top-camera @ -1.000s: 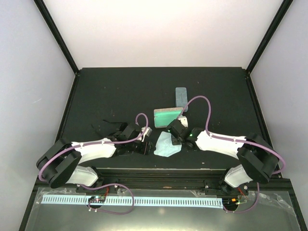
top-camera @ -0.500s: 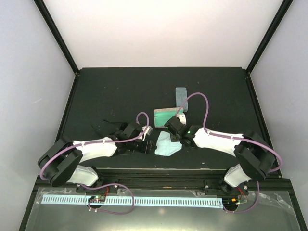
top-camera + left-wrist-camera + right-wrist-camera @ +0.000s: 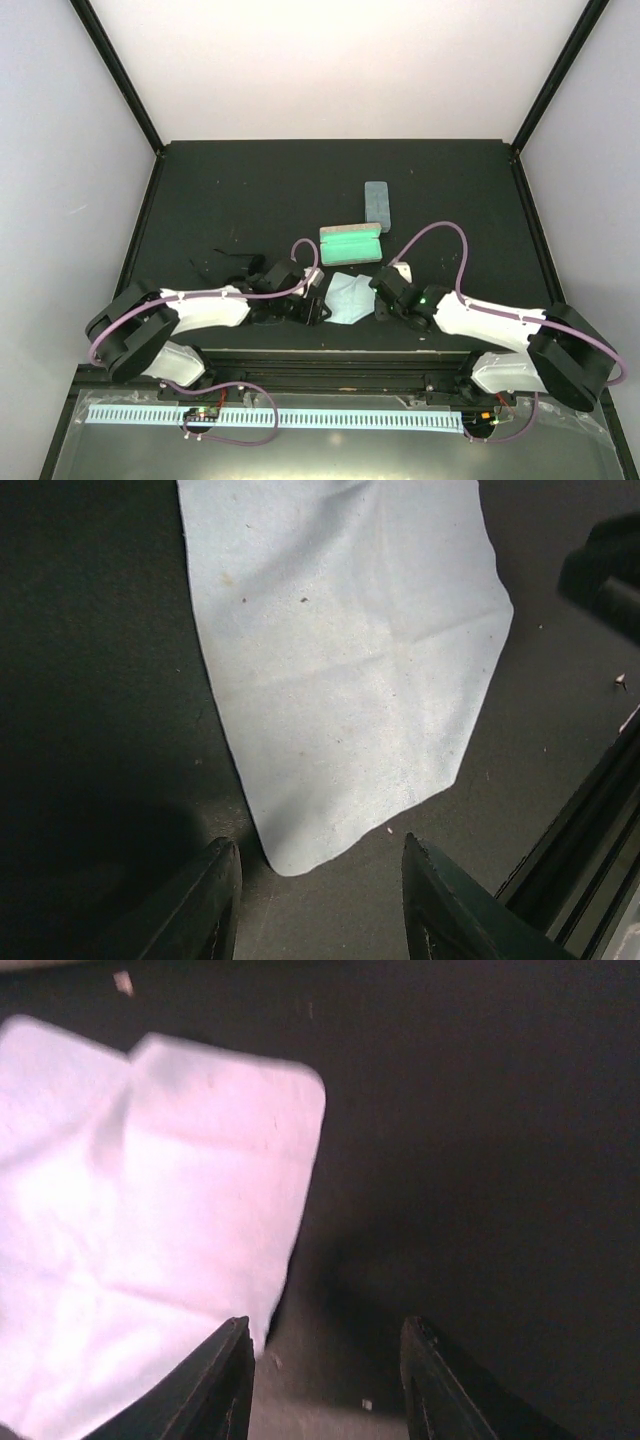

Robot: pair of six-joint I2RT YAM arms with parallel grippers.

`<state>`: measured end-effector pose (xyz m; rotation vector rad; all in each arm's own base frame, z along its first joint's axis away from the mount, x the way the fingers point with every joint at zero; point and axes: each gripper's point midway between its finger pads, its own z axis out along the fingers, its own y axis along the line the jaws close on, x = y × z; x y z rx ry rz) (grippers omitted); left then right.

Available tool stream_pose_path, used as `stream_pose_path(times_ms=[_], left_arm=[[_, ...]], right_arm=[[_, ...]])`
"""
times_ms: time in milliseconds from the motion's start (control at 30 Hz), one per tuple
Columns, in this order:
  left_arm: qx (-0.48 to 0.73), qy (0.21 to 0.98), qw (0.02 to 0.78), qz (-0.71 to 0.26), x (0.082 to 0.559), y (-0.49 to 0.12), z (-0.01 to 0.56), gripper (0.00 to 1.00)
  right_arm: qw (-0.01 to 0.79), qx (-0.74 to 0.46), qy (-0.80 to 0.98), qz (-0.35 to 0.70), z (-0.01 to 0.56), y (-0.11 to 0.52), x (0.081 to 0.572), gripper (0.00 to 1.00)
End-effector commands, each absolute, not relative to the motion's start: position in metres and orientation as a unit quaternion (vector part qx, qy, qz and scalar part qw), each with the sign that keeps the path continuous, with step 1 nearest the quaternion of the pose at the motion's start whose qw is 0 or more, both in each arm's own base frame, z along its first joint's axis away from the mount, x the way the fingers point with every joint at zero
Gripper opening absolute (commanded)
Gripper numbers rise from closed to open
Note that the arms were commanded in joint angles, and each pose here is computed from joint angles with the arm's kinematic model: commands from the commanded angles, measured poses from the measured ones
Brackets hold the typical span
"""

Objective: Organize the sunglasses
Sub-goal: Adjust the glasses cleaning cloth at the center of the board.

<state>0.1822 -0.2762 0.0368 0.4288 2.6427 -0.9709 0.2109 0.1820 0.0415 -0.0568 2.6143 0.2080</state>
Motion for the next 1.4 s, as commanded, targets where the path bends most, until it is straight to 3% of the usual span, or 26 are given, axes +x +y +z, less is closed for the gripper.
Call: stream_pose_path(times_ms=[0,200,400,500,633,700,1367], left_arm=[[0.145,0.92,0.139,-0.337,0.184,-0.288,0.037,0.46],[0.137,0.927,0.125,-0.327,0.184,-0.29,0.026,0.45],[0.129,0.933,0.122,-0.314,0.187,-0.287,0.02,0.36],[0.127,0.935,0.118,-0.311,0.187,-0.288,0.017,0.28],[0.122,0.936,0.12,-0.307,0.189,-0.287,0.016,0.08],[0.121,0.936,0.125,-0.307,0.191,-0.287,0.019,0.02],[0.134,0.921,0.169,-0.325,0.191,-0.282,0.063,0.02]], right_arm=[[0.215,-0.004,0.964,0.159,0.03,0.2,0.192,0.43],[0.195,0.0,0.96,0.2,0.014,0.216,0.188,0.42],[0.188,0.012,0.956,0.224,0.006,0.227,0.19,0.34],[0.191,0.014,0.954,0.23,0.009,0.23,0.191,0.26],[0.193,0.017,0.955,0.226,0.014,0.228,0.192,0.05],[0.195,0.018,0.955,0.223,0.019,0.226,0.192,0.01],[0.183,0.058,0.957,0.217,0.059,0.209,0.181,0.02]])
